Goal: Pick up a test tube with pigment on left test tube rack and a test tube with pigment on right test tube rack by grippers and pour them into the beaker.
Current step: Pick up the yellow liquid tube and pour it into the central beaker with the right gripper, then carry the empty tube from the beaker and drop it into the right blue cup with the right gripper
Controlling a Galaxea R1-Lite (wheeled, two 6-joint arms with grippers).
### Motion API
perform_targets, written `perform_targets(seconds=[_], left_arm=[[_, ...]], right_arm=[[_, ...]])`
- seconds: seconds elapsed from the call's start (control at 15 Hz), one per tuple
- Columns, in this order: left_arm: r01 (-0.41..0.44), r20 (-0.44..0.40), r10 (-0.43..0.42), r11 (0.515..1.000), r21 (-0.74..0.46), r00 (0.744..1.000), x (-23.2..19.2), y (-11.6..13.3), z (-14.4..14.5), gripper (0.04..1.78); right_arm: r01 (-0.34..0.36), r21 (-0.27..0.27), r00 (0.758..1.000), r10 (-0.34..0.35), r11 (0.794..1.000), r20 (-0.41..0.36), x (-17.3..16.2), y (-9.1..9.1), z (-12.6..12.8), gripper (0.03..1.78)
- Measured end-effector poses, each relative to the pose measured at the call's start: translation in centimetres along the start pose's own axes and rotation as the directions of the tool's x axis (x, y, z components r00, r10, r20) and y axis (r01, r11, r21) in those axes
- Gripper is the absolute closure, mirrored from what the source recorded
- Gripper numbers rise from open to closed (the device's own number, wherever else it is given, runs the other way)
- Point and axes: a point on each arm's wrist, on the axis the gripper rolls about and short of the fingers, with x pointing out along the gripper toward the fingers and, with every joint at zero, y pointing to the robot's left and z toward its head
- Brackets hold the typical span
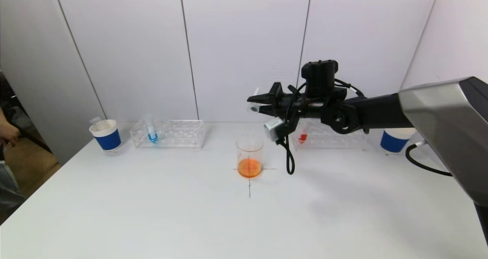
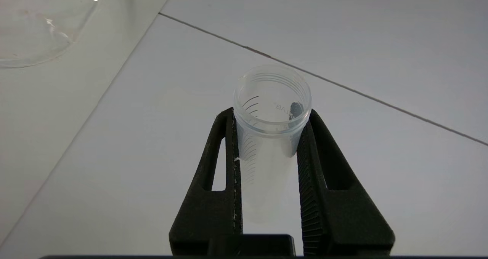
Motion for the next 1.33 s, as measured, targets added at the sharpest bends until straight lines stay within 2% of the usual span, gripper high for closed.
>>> perform_targets(seconds=[0.13, 0.27, 0.53, 0.67, 0.8, 1.07, 1.13, 1.33], left_arm=[[0.0, 0.0, 0.0, 1.0, 0.0, 1.0, 0.0, 0.0, 0.0, 0.06], [0.0, -0.001, 0.0, 1.0, 0.0, 1.0, 0.0, 0.0, 0.0, 0.06], [0.0, -0.001, 0.0, 1.0, 0.001, 1.0, 0.0, 0.0, 0.0, 0.06], [0.0, -0.001, 0.0, 1.0, 0.0, 1.0, 0.0, 0.0, 0.0, 0.06], [0.0, -0.001, 0.0, 1.0, 0.0, 1.0, 0.0, 0.0, 0.0, 0.06], [0.0, -0.001, 0.0, 1.0, 0.001, 1.0, 0.0, 0.0, 0.0, 0.06], [0.0, -0.001, 0.0, 1.0, 0.0, 1.0, 0.0, 0.0, 0.0, 0.06], [0.0, -0.001, 0.0, 1.0, 0.0, 1.0, 0.0, 0.0, 0.0, 0.06]], right_arm=[[0.012, 0.079, 1.0, -0.012, 0.997, -0.004, -0.3, -0.7, 0.0, 1.33], [0.027, 0.173, 1.0, -0.027, 0.985, -0.003, -0.5, -1.6, 0.2, 1.33], [0.047, 0.326, 0.999, -0.047, 0.944, -0.008, -1.7, -3.8, 0.5, 1.33], [0.017, 0.418, 1.0, -0.017, 0.908, -0.004, -2.7, -4.5, 0.7, 1.33], [-0.011, 0.506, 1.0, 0.023, 0.863, -0.018, -3.9, -5.2, 0.6, 1.33], [0.046, 0.603, 0.997, 0.003, 0.797, -0.079, -6.7, -7.2, -0.5, 1.33], [0.055, 0.641, 0.995, 0.008, 0.766, -0.095, -7.7, -7.5, -0.8, 1.33], [0.077, 0.718, 0.989, 0.039, 0.692, -0.144, -10.6, -8.0, -2.0, 1.33]])
